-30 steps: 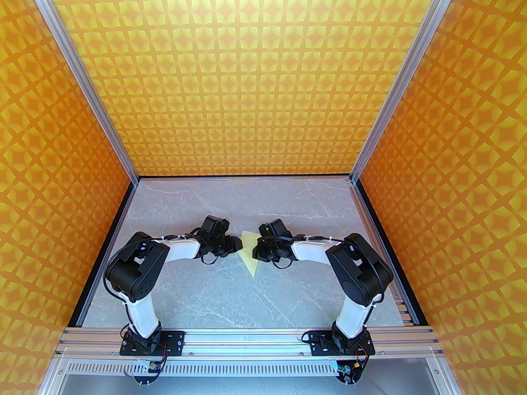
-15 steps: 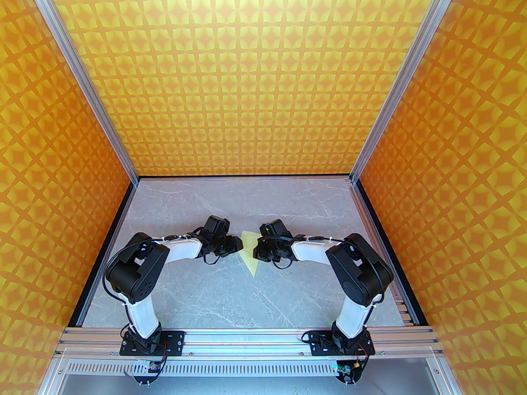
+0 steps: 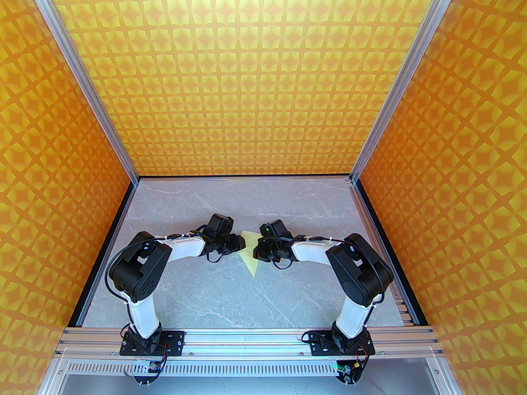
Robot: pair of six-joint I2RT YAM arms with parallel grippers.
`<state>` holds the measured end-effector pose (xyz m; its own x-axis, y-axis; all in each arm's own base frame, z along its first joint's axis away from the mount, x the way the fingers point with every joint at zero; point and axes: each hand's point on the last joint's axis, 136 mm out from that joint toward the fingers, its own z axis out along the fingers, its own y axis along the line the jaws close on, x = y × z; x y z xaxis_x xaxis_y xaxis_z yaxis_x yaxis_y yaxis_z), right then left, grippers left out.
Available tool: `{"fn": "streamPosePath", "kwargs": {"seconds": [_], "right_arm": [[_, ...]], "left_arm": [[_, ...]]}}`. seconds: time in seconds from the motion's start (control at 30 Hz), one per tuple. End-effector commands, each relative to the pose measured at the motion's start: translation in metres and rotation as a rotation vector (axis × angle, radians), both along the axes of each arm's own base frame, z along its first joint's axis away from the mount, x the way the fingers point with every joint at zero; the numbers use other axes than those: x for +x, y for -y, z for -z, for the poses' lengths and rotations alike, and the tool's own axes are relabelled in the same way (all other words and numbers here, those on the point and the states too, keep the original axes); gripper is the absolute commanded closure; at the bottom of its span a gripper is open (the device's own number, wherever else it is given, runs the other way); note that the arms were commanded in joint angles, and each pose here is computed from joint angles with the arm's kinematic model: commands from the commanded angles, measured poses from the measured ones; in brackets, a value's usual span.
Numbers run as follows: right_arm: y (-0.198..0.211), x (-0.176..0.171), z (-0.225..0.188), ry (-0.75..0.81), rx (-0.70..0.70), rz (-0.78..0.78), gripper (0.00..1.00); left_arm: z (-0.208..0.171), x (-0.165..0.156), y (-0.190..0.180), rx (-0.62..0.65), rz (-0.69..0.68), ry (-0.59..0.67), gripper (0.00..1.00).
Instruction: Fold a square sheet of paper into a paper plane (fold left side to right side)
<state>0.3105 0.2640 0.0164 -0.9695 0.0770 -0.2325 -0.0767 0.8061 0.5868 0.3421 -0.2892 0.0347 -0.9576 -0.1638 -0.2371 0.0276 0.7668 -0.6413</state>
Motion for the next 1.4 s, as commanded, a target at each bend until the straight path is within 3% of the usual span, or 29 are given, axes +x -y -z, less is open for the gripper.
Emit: {"fn": "streamPosePath", "kwargs": {"seconds": [0.0, 0.5, 1.0, 1.37], "right_arm": [[0.011, -0.008, 0.011, -0.024, -0.045, 0.015, 1.00], [0.010, 0.000, -0.018, 0.042, -0.034, 0.012, 1.00], [0.012, -0.008, 0.009, -0.013, -0.048, 0.005, 1.00], [0.013, -0.010, 0.011, -0.016, -0.049, 0.008, 1.00]], "left_arm": [[-0.003, -0.004, 0.003, -0.002, 0.027, 0.014, 0.65], [0.001, -0.003, -0.010, 0.076, 0.000, 0.030, 0.64], [0.007, -0.008, 0.003, 0.057, 0.029, -0.001, 0.65], [-0.008, -0.009, 0.017, -0.079, 0.036, 0.023, 0.66]]}}
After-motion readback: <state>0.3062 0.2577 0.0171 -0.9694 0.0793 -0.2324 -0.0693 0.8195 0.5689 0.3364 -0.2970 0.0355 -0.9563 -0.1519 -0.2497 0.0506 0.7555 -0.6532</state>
